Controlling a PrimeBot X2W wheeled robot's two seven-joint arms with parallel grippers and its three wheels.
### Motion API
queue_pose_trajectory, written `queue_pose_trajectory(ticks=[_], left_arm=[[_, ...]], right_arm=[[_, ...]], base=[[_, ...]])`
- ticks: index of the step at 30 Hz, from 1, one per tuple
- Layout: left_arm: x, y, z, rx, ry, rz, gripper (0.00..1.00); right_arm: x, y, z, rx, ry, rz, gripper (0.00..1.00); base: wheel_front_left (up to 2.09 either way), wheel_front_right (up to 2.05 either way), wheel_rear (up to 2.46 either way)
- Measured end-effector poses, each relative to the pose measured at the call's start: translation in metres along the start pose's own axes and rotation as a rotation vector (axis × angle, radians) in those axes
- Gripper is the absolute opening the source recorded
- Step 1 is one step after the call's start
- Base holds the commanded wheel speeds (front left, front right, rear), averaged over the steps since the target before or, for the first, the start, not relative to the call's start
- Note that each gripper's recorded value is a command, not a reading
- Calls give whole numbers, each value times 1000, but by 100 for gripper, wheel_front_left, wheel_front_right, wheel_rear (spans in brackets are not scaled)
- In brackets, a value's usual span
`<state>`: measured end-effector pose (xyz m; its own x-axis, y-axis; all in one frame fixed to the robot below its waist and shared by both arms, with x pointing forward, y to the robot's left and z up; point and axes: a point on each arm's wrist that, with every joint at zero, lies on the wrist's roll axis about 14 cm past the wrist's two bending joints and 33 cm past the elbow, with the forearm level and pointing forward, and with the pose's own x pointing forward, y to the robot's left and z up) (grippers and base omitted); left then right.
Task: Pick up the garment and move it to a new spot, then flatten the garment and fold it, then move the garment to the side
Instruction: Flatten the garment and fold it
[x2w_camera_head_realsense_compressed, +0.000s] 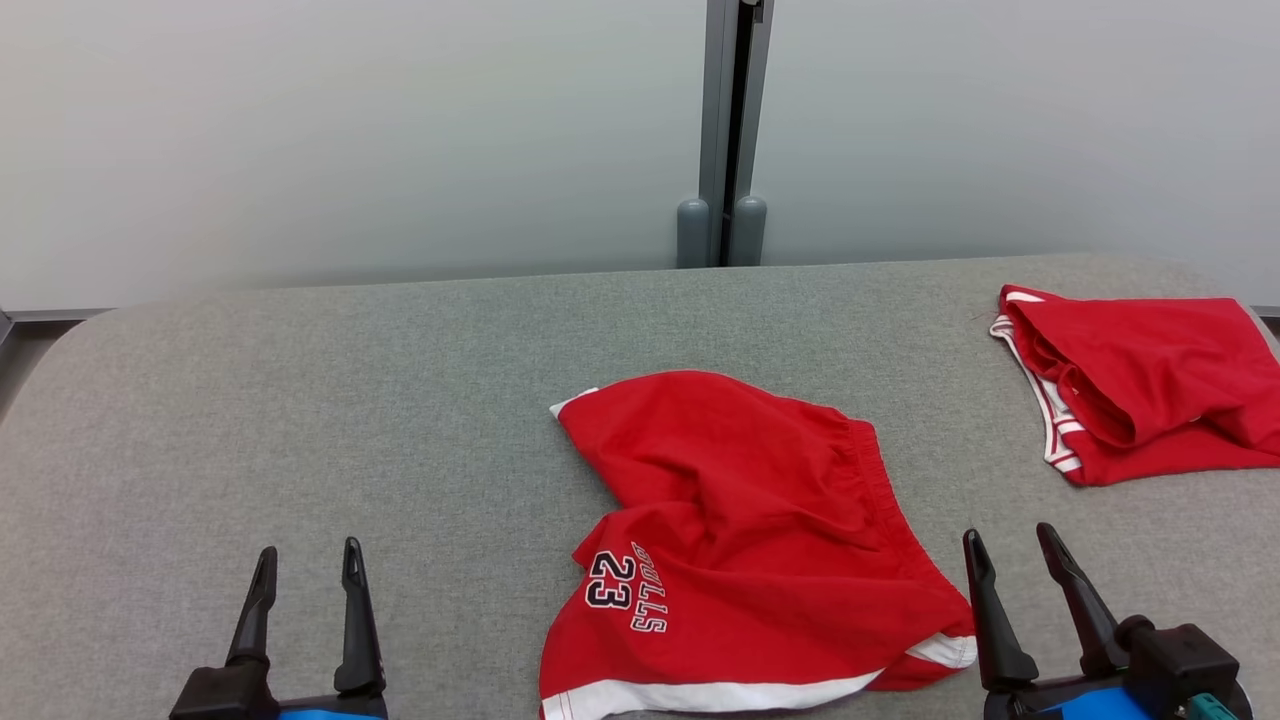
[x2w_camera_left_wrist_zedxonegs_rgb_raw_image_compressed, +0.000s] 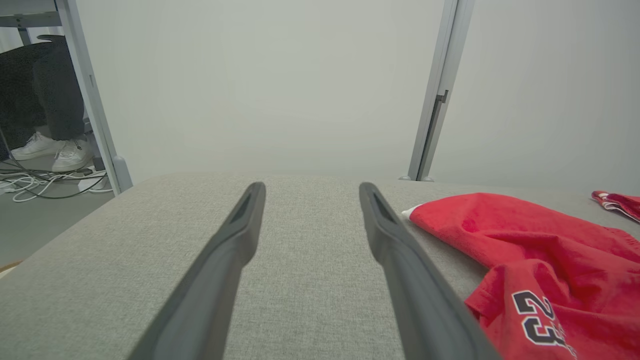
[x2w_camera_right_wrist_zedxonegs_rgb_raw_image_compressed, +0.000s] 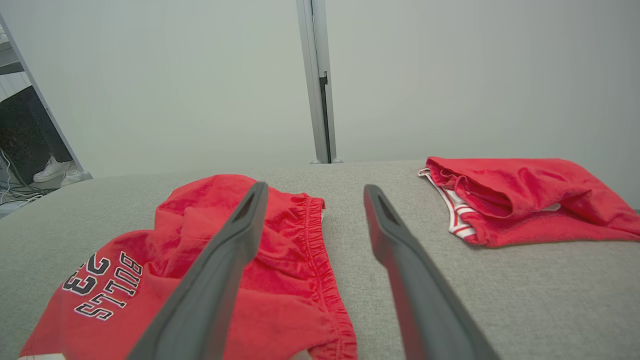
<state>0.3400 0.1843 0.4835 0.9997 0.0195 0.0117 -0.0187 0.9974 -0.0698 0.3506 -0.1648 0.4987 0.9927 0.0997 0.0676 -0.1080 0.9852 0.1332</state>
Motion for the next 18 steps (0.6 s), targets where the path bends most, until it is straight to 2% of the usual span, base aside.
queue_pose_trajectory(ticks=[8, 18], left_arm=[[-2, -10, -8, -12, 25, -42, 100], [-23, -68, -53, -25, 177, -244, 100]], right_arm=[[-2, 0, -16, -2, 51, -1, 100], [-20, -24, -59, -39, 208, -29, 100]], base=[[0, 0, 0], [0, 0, 0]])
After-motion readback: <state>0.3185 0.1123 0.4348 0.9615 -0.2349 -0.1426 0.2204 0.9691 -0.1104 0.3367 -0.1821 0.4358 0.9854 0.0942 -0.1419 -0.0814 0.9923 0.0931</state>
